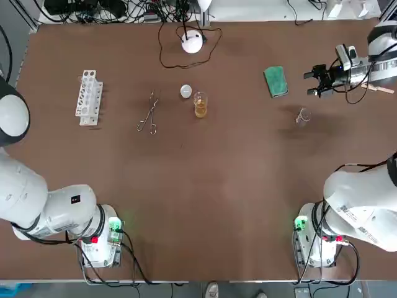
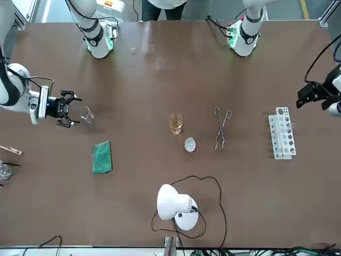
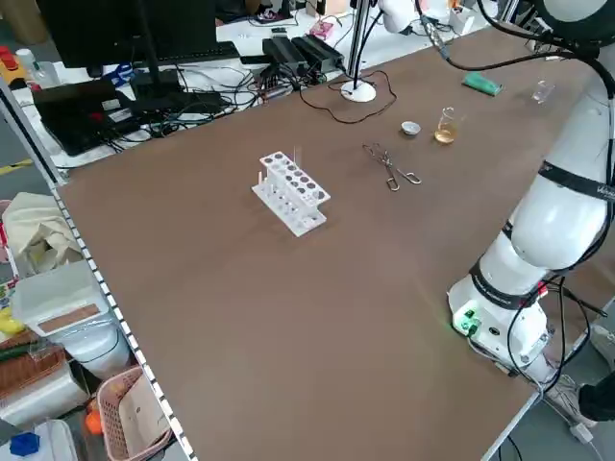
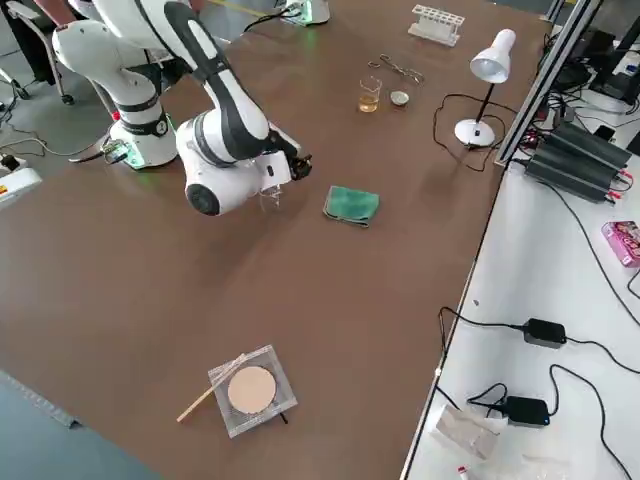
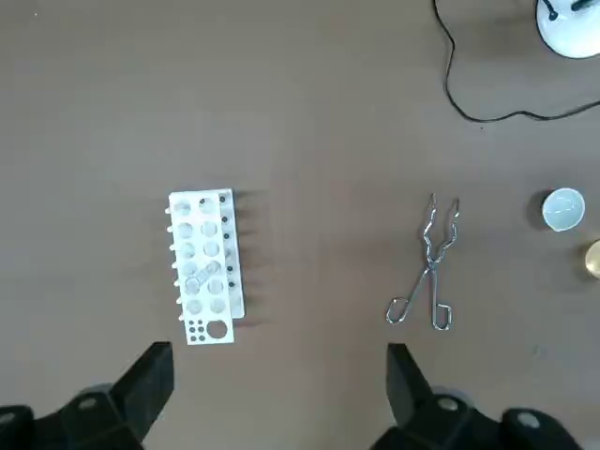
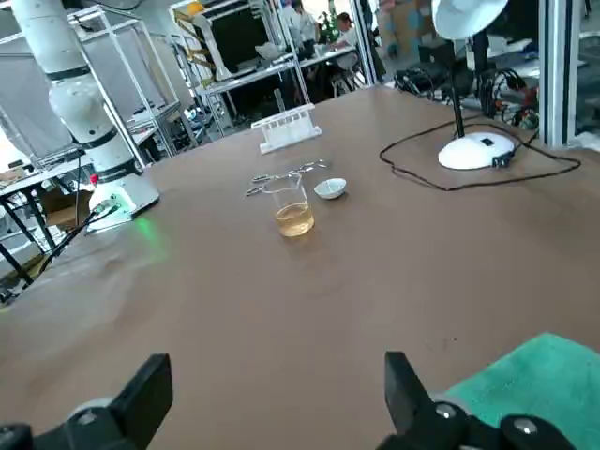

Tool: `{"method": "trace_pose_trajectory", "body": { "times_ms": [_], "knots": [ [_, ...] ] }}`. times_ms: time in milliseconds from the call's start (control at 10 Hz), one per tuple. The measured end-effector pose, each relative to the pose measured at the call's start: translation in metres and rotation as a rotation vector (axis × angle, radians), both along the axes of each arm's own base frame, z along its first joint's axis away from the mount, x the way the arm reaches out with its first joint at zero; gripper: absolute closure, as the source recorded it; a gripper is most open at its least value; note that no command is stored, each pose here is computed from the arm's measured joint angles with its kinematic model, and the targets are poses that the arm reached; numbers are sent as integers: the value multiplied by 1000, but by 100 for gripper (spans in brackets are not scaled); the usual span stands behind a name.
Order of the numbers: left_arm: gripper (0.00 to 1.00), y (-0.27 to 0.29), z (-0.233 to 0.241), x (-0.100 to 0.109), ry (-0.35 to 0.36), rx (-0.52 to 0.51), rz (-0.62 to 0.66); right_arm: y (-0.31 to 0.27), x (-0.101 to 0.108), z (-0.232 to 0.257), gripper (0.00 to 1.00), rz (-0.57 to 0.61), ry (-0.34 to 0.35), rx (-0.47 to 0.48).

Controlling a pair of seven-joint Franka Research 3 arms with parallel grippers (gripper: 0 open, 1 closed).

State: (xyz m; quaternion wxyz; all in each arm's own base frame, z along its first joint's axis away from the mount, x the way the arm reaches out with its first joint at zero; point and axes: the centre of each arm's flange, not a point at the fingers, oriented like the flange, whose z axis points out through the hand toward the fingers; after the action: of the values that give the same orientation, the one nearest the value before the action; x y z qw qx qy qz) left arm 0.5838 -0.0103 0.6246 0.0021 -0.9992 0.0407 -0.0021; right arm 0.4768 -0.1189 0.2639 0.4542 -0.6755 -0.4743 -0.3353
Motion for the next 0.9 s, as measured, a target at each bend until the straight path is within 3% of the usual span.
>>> {"method": "trace_pose_trajectory", "body": {
  "times_ms": [900],
  "knots": [
    [0, 6, 0, 0, 0, 0, 10, 86, 32, 106, 0, -137, 219, -177]
  ]
}}
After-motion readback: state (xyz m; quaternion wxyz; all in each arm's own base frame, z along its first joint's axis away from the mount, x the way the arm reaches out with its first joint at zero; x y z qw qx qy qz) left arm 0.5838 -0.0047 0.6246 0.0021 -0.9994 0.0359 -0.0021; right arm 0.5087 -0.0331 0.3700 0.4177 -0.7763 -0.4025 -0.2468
